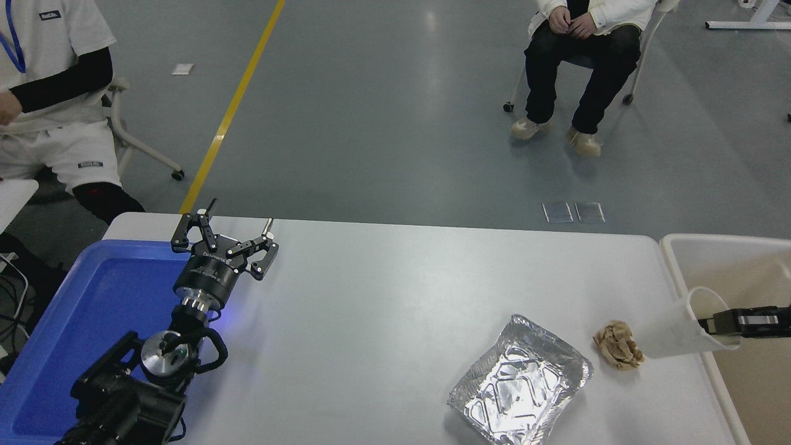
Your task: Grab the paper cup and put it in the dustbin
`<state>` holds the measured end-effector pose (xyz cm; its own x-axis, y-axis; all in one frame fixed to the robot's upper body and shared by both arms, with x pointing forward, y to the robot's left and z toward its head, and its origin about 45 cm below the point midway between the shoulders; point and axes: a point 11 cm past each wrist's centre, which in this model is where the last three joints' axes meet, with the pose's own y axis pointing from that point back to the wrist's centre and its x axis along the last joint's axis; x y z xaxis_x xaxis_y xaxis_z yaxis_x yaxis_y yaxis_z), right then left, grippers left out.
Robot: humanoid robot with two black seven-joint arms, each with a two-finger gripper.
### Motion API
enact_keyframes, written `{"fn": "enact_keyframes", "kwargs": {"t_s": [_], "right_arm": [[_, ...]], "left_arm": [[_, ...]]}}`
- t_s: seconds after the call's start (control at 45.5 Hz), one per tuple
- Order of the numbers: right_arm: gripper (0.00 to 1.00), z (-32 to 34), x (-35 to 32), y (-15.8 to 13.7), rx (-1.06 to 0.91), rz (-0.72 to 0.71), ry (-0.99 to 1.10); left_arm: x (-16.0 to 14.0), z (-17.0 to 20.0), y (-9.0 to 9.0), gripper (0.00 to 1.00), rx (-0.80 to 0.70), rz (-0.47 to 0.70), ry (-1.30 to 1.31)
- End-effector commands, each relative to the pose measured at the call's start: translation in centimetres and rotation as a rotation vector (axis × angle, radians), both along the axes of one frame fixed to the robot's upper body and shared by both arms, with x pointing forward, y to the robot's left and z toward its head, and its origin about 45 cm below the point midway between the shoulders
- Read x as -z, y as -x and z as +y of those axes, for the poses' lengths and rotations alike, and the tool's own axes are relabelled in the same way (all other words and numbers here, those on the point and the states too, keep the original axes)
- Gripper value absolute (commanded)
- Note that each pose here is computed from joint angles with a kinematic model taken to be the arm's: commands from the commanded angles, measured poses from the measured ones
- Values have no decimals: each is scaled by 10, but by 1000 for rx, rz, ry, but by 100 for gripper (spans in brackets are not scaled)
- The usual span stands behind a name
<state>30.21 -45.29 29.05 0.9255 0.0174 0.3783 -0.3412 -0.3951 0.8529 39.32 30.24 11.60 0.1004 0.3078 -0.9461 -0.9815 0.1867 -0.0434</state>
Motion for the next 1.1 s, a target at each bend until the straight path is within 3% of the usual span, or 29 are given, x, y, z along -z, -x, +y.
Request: {"fn": "enact_keyframes", "kwargs": {"t_s": [0.0,0.176,0.418,0.725,0.857,0.945,1.077], "right_arm": [[0,31,-101,-40,-69,-154,3],[0,53,-144,-62,-129,-263,33],[0,56,-163,-89,-117,-305,98],[0,-44,-140,-112,202,-280,242],[0,-97,-96,-102,391,-225,262],[0,-137,-46,-74,541,-163,246],[0,-166,8,-48,661,-188,250]], "left_arm": [[0,0,0,99,0,0,0],[0,0,0,99,0,0,0],[0,0,0,99,0,0,0],[0,0,0,99,0,0,0],[0,0,0,99,0,0,0],[0,0,0,99,0,0,0],[0,0,0,99,0,0,0]]}}
